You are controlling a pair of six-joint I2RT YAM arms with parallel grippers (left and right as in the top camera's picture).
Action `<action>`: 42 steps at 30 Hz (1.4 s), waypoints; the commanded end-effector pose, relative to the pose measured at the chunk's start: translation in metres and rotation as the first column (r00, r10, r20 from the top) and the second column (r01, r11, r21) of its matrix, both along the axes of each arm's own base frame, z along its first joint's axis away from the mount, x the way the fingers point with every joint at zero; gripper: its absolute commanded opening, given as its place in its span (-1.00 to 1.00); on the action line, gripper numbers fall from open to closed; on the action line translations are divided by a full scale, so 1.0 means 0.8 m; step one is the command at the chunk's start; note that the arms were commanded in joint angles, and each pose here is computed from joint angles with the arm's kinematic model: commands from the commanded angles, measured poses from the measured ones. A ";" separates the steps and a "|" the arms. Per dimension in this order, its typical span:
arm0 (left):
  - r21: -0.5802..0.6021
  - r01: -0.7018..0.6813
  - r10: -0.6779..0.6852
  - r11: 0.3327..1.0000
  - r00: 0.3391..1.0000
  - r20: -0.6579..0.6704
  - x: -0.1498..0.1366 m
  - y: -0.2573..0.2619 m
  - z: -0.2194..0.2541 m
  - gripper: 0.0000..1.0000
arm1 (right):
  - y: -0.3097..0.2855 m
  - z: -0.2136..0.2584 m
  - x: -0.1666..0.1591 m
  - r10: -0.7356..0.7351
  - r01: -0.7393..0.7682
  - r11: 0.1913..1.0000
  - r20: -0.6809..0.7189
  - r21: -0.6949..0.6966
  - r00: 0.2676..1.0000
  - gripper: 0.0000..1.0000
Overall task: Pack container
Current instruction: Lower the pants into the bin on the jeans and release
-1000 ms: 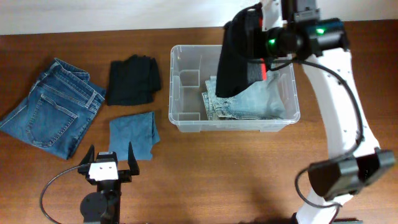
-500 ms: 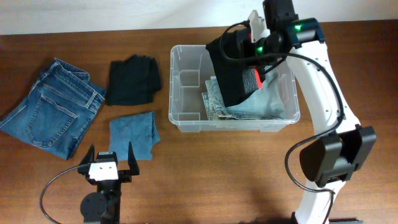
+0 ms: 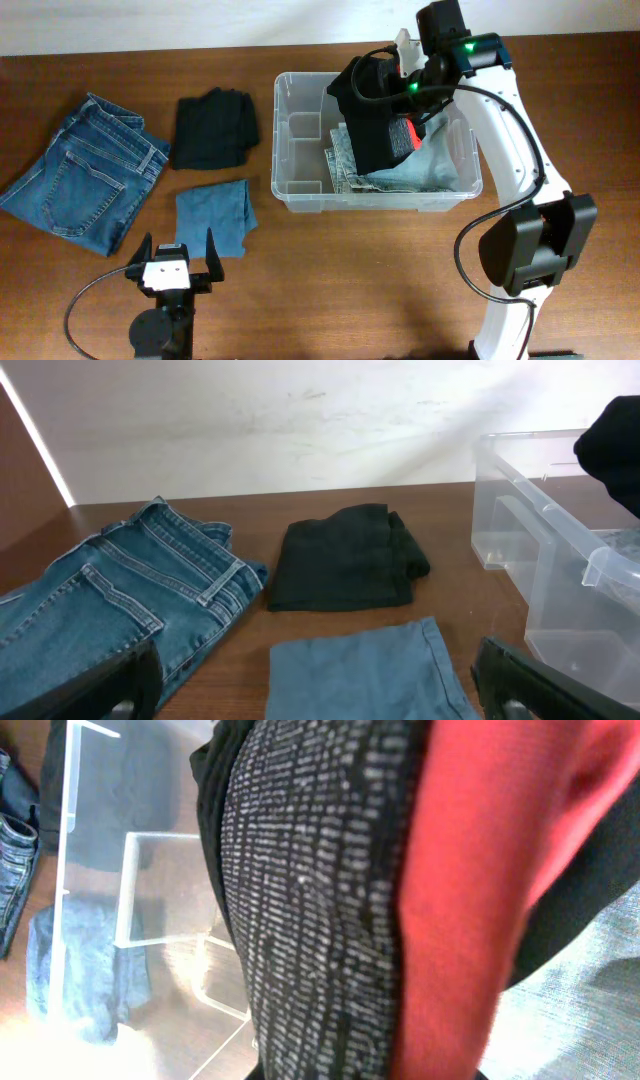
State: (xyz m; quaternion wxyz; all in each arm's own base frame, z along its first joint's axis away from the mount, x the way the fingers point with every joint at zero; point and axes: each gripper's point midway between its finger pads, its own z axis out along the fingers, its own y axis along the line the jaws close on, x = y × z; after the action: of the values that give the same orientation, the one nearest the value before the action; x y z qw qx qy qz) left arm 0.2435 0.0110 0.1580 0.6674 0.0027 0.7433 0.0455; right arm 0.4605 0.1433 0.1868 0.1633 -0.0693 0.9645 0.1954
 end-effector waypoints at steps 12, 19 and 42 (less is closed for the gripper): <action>0.020 -0.012 0.012 1.000 1.000 0.003 0.000 0.003 -0.001 0.99 | 0.045 0.088 -0.010 0.033 -0.052 0.976 0.094 0.214 0.995 -0.92; 0.020 -0.011 0.011 1.000 1.000 0.003 0.000 0.003 -0.001 0.99 | 0.082 0.122 -0.020 0.091 -0.118 0.899 0.085 0.422 0.992 -0.92; 0.020 -0.011 0.011 1.000 1.000 0.003 0.000 0.003 -0.001 0.99 | -0.028 -0.041 -0.015 -0.126 0.120 0.984 -0.034 -0.133 0.991 -0.92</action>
State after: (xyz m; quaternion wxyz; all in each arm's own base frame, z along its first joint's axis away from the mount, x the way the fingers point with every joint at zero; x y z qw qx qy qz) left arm 0.2435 0.0110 0.1580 0.6675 0.0027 0.7432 0.0455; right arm 0.4464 0.1427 0.1463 0.1161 -0.0054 0.9737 0.1959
